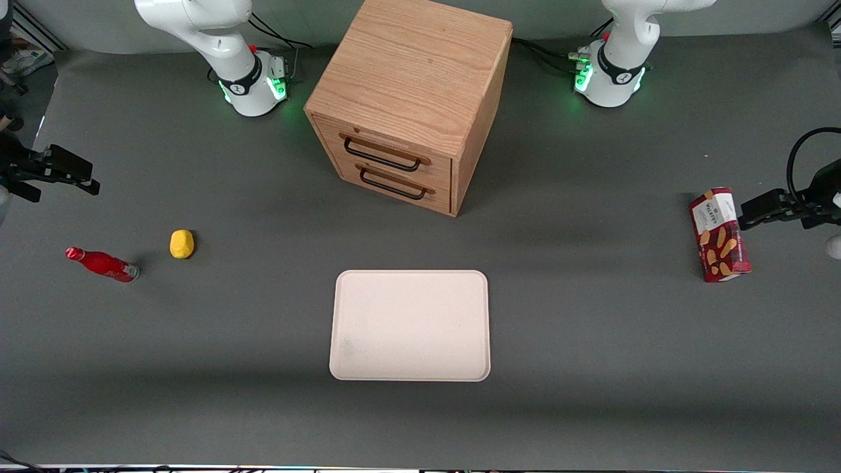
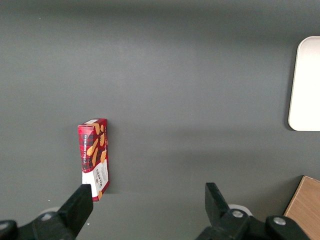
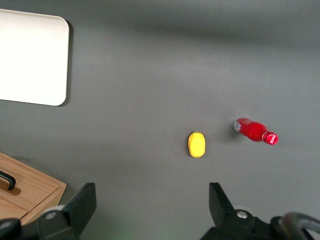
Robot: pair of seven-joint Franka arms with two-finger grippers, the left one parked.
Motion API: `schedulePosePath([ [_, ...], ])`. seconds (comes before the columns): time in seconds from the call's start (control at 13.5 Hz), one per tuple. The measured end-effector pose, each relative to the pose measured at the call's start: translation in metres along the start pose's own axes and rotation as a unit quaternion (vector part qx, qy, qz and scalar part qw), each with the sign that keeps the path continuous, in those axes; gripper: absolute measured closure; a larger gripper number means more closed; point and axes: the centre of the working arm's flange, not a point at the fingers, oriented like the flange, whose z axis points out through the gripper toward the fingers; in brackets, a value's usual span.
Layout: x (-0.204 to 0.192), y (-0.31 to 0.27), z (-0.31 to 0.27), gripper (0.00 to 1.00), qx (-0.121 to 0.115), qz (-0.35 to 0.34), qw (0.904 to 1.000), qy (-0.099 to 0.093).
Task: Place coke bottle on tray
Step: 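Move the right gripper toward the red Coca-Cola bottle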
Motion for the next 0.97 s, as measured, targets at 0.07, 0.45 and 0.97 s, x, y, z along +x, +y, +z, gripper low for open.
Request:
schedulePosePath([
  [0.07, 0.0, 0.0, 0.0, 0.0, 0.0, 0.0, 1.0, 0.0],
  [0.45, 0.0001, 0.0001, 0.0002, 0.0, 0.0, 0.0, 1.0, 0.0],
  [0.97, -0.0007, 0.0086, 0.0016, 0.0, -0.001, 0.007, 1.0, -0.002],
])
